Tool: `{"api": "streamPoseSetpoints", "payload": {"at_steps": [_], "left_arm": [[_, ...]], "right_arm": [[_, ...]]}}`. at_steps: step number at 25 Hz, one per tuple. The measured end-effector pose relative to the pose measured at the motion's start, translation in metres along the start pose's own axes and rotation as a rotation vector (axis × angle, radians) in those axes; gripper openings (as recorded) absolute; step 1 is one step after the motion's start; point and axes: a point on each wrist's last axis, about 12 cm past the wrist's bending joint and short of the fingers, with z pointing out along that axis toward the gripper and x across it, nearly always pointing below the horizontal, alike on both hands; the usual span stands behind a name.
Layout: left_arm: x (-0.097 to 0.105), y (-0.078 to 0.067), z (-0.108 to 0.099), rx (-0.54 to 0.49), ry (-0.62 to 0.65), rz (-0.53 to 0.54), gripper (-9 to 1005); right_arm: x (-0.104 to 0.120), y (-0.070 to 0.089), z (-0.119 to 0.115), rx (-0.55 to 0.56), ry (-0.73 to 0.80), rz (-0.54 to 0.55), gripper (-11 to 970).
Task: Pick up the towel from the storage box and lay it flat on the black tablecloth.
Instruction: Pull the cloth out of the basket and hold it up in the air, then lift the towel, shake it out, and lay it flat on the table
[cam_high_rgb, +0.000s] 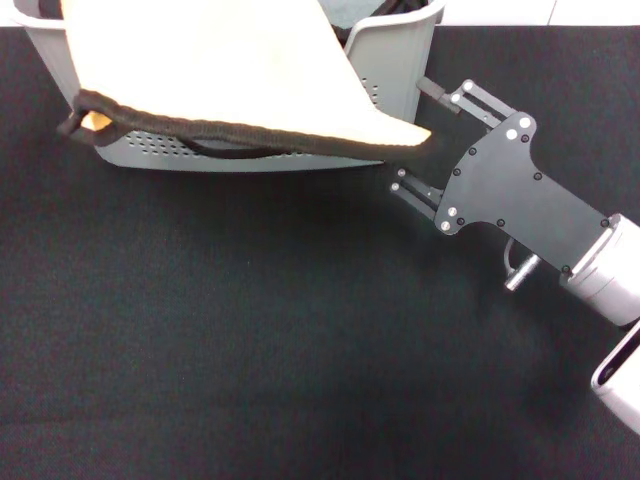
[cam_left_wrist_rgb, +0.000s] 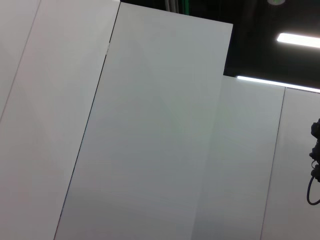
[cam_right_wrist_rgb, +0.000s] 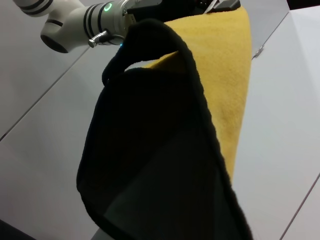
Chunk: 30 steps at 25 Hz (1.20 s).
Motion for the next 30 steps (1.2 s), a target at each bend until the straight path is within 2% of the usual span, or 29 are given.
{"api": "streamPoseSetpoints", "payload": {"at_steps": [5,12,16,20,27,30], "left_arm": [[0.001,0.0,-0.001,-0.002,-0.001,-0.001,32],[0.002,0.001,0.0,-0.009,0.013,-0.005,32],[0.002,0.002,0.002,-0.009,0.018,-0.005,33],[0.004,0.003,0.001,-0.016,0.026,-0.009,33],[0.008,0.005,0.0,-0.025,0.023,-0.023,34],[0.011,0.005,-0.002,-0.029,0.023,-0.023,34]], "right_arm": [[0.0,0.001,-0.003,0.006,0.002,0.003,590],[-0.001,0.004,-0.005,-0.001,0.001,0.008,348],[-0.001,0.005,-0.005,-0.004,0.0,-0.027,218],[-0.002,0.006,-0.005,-0.01,-0.002,-0.079,155],[0.0,0.005,-0.005,-0.004,0.008,-0.084,8],[-0.001,0.004,-0.004,0.0,0.006,-0.082,8]]}}
